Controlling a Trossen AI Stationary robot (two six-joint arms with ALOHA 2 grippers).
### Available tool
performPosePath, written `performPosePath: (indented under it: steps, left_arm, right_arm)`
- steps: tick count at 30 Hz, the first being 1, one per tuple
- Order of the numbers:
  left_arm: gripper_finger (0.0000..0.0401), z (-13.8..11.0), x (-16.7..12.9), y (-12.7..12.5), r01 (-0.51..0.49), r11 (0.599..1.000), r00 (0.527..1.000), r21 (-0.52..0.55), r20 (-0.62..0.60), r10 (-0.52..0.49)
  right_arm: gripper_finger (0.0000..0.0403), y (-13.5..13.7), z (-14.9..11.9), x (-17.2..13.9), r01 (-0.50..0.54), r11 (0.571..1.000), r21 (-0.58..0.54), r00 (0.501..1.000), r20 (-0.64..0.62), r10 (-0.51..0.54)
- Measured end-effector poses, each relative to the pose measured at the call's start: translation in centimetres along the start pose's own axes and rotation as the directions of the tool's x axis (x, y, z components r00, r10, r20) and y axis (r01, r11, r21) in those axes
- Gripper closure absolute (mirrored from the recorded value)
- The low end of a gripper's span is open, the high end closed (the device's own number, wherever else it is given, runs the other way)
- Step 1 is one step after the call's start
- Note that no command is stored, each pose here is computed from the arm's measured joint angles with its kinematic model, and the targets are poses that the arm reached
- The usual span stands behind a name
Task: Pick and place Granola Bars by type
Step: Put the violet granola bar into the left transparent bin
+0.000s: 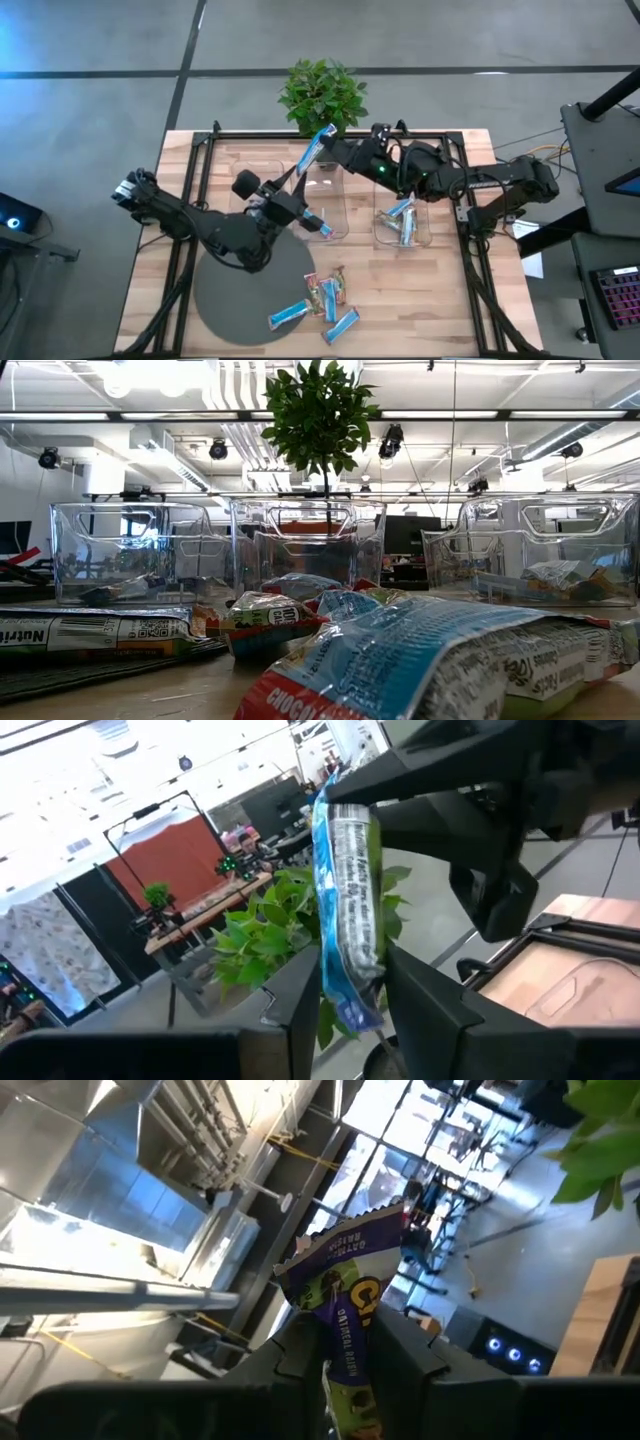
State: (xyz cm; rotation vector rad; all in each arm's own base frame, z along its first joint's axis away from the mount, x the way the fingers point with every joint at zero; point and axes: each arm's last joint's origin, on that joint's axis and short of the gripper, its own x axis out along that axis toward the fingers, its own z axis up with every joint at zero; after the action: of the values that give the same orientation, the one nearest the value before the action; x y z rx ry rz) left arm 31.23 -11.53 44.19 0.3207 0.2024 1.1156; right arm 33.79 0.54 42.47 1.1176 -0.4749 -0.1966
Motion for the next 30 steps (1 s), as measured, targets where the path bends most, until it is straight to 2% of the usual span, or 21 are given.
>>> performPosePath:
  steps: [4,12,30]
  left_arm:
    - [0.0302,0.0,0.4,0.0,-0.011,1.000,1.000,-0.029,-0.004,0.010]
    - [0.0302,-0.9,1.1,-0.5,-0.029,0.999,1.000,-0.019,-0.011,0.029]
    - [0.0302,-0.9,1.1,-0.6,0.002,1.000,1.000,-0.027,0.009,-0.001]
  right_arm:
    - [0.0345,0.1,-0.1,0.0,-0.007,1.000,0.003,1.000,-0.008,0.007]
    - [0.0342,0.3,-0.6,-0.2,-0.032,0.999,0.029,0.997,-0.065,0.034]
    - [0.0342,-1.6,-1.0,-0.2,0.043,0.999,0.029,0.996,-0.079,-0.041]
